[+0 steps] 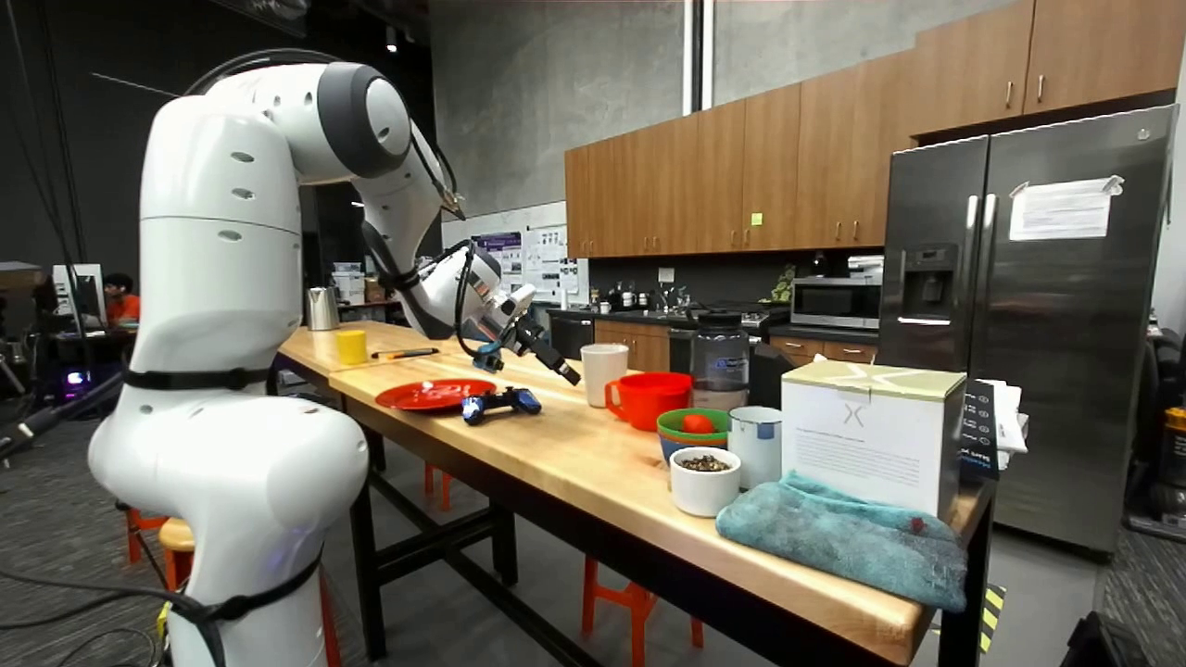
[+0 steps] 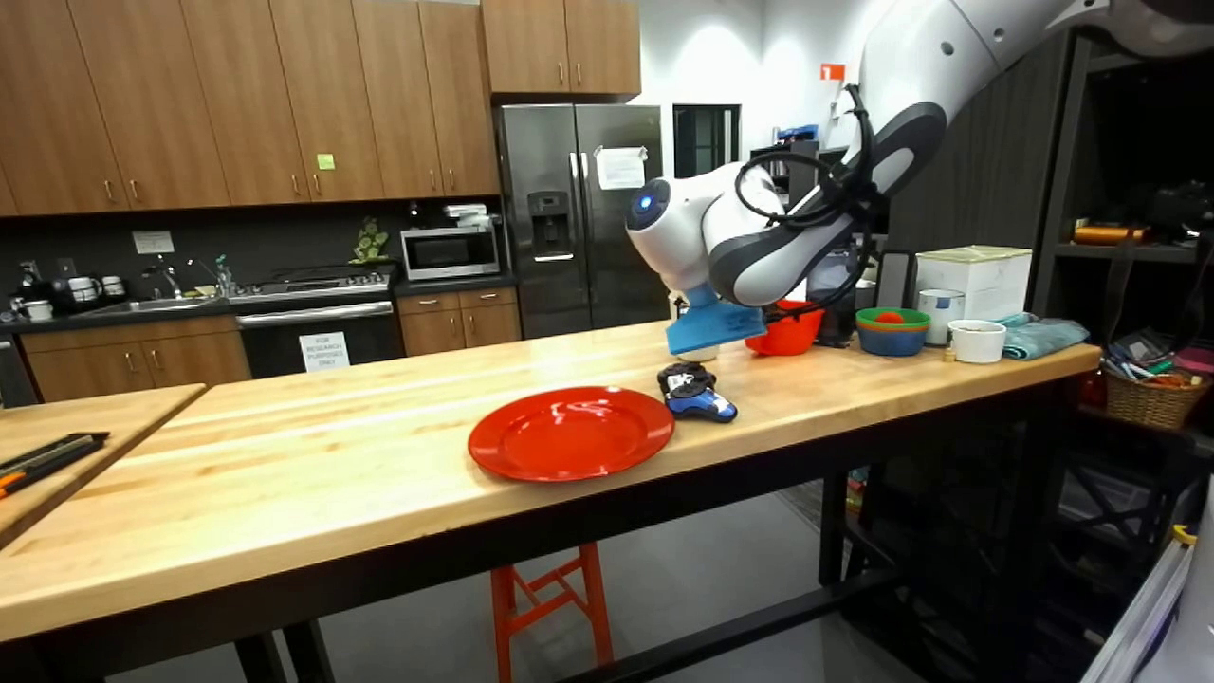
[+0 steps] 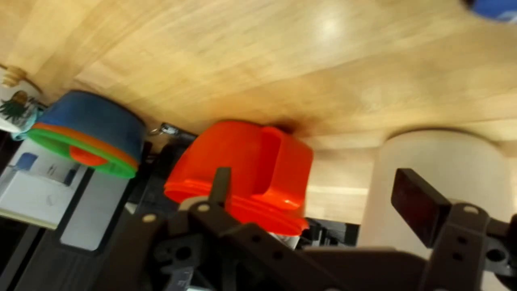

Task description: Push the game controller to the left and the red cup forward

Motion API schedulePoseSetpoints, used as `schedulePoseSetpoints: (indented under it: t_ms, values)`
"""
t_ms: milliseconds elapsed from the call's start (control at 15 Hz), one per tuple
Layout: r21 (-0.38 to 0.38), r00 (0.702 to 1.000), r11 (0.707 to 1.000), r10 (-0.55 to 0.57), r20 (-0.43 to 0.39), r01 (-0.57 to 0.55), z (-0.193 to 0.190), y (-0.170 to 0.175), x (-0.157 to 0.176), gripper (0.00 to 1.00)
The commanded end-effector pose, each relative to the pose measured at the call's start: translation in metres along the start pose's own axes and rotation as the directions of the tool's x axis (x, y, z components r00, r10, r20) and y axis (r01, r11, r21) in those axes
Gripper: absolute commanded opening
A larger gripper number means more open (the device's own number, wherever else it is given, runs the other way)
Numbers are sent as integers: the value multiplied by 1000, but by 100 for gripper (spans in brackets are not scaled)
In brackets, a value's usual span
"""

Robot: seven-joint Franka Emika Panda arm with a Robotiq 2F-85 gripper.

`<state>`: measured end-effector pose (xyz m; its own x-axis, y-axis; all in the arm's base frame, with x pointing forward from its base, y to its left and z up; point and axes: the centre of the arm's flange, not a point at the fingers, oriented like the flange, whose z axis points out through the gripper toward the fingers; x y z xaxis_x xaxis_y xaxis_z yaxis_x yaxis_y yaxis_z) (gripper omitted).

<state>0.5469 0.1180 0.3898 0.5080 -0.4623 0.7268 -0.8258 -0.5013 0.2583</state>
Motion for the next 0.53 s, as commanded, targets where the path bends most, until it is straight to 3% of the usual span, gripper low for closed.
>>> schedulePoseSetpoints:
  t_ms: [0,200,467]
  values:
    - [-120,994,990,59,-89,-69,14,16,23,100]
    - [-177,995,981,69,-75,-81,17,24,28,100]
    - [-211,1000,977,-15,3,15,8,33,27,100]
